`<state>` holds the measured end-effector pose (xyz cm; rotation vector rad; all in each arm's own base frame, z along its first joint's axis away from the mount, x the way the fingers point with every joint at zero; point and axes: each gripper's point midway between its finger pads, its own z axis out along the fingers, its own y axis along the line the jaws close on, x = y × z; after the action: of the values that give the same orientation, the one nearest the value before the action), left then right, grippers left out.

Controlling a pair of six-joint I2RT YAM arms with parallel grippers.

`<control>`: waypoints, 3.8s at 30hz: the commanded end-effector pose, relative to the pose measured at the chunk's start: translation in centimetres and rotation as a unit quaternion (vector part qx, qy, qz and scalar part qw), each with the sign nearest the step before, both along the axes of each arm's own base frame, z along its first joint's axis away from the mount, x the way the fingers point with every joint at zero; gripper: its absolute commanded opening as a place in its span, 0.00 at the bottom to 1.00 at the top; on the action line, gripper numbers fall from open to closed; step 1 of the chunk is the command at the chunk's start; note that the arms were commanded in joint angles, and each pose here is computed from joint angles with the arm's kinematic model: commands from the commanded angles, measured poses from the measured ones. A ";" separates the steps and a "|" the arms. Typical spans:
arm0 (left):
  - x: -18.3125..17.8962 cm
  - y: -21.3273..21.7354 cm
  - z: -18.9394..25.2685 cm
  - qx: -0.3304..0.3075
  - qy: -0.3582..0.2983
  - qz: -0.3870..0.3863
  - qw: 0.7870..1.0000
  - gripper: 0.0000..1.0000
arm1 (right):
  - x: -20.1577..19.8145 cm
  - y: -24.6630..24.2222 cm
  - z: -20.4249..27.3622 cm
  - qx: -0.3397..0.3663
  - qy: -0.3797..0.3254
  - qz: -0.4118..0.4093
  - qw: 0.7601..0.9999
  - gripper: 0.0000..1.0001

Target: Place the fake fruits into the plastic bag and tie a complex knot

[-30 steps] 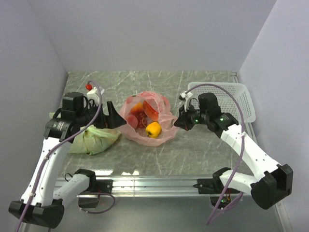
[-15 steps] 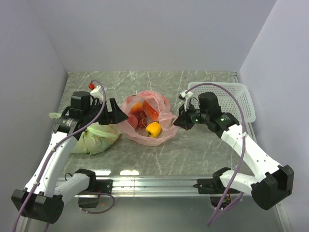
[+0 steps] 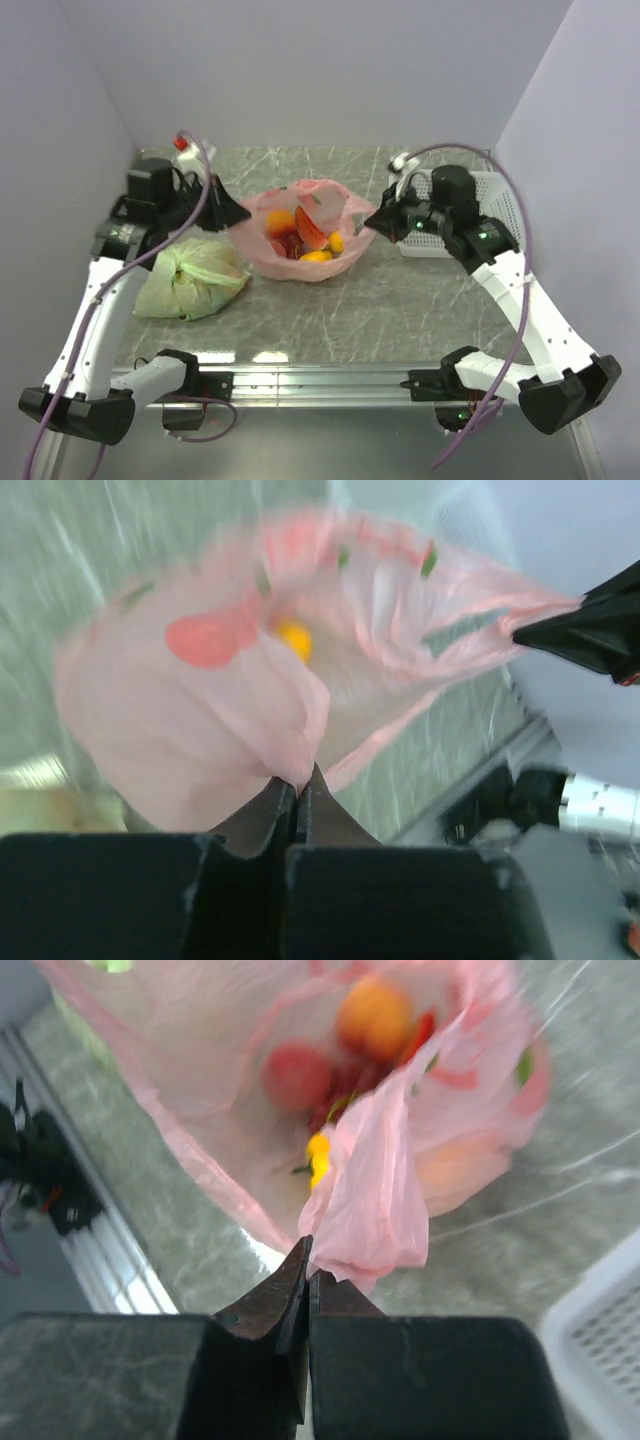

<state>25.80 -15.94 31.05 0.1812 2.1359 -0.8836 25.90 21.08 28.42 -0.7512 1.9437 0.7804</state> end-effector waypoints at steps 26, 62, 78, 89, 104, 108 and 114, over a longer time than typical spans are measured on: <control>1.0 1.3 10.2 0.012 -0.202 -0.052 0.978 0.00 | 0.2 -2.2 12.4 0.118 -0.137 -0.080 0.980 0.00; 2.6 -15.4 3.1 0.099 -0.181 -0.404 0.891 0.99 | 1.3 -3.2 10.6 0.109 -0.132 -0.123 0.977 0.00; 1.3 -18.2 -3.0 0.109 -0.124 -0.433 0.886 0.99 | 3.7 -4.4 10.2 0.104 -0.167 -0.175 0.965 0.00; 3.0 -17.7 -3.2 0.150 -0.161 -0.421 0.880 0.99 | 3.6 -4.1 9.1 0.100 -0.158 -0.167 0.968 0.00; 6.6 -16.3 0.5 0.158 -0.203 -0.365 0.895 0.99 | 3.4 -4.1 8.9 0.096 -0.159 -0.164 0.969 0.00; 7.1 -16.8 -1.6 0.156 -0.169 -0.386 0.893 0.99 | 3.6 -4.4 9.1 0.095 -0.165 -0.172 0.967 0.00; 3.3 -17.7 -2.6 0.092 -0.107 -0.483 0.864 0.99 | 4.2 -4.7 8.8 0.087 -0.172 -0.182 0.964 0.00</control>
<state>32.27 -33.43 26.83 1.3854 1.9070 -0.9327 29.81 16.66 35.79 -0.3794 1.6776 0.5743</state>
